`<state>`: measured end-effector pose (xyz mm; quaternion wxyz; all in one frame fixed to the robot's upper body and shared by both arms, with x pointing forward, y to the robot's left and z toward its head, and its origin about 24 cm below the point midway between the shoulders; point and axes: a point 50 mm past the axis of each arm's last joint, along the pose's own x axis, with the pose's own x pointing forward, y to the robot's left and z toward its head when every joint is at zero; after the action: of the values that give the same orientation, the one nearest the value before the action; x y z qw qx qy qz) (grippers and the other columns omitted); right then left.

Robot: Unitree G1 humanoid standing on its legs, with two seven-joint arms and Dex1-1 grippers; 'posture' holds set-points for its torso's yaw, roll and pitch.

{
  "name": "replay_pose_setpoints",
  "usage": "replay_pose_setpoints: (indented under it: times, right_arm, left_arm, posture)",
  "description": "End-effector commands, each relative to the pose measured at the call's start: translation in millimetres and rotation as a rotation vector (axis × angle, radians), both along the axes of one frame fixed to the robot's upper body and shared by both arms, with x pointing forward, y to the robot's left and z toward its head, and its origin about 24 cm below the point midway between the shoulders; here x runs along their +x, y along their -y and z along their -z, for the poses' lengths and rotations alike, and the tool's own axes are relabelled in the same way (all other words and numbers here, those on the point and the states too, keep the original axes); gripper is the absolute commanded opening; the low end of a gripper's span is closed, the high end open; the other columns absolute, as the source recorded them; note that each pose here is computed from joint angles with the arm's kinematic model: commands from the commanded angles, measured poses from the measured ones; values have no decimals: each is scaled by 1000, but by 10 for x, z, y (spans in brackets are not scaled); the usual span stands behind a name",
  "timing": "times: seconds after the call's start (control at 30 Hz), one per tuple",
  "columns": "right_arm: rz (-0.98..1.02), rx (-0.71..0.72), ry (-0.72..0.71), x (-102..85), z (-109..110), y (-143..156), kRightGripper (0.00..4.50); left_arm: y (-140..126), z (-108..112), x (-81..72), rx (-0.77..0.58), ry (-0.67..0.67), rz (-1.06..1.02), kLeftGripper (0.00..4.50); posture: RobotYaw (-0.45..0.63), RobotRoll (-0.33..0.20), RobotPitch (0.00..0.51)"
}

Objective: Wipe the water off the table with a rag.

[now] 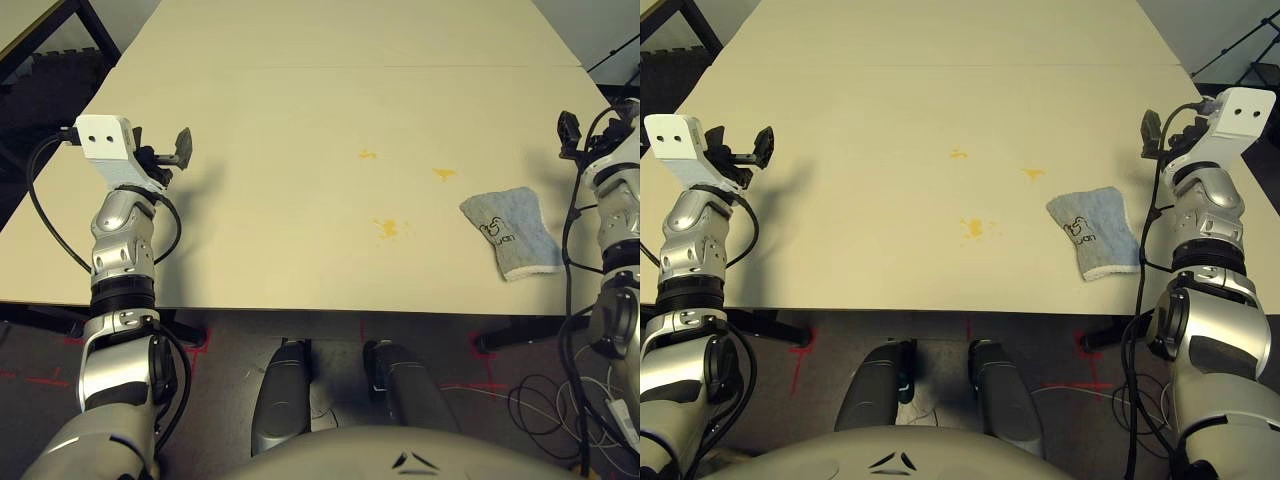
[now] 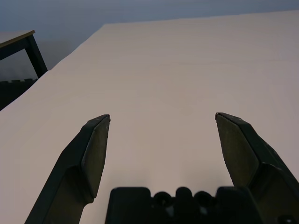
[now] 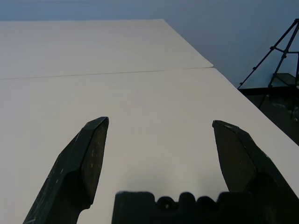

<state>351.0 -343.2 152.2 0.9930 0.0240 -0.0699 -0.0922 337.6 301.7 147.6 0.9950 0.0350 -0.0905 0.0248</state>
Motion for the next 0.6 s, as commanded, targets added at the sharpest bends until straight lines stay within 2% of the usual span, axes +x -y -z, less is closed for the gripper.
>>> replay_pose_setpoints:
  times: [0.03,0.17,0.5,0.53,0.6]
  right_arm:
    - [10,-2,-9,-14,17,29,4432]
    - [14,-3,-8,-19,11,40,4432]
    - [24,3,-5,-40,35,54,4432]
    - [26,5,-4,-41,26,61,4432]
    - [30,3,-3,-45,10,78,4432]
  left_arm:
    - [24,30,-16,-4,-7,4,4500]
    - [46,14,8,4,-11,19,4500]
    - [86,-24,37,11,-6,67,4500]
    - [107,-24,30,13,-5,92,4500]
    - [251,7,-60,18,-19,265,4500]
  posture:
    - [196,0,155]
    - [183,0,163]
    - [187,0,142]
    - [187,0,142]
    - [193,0,141]
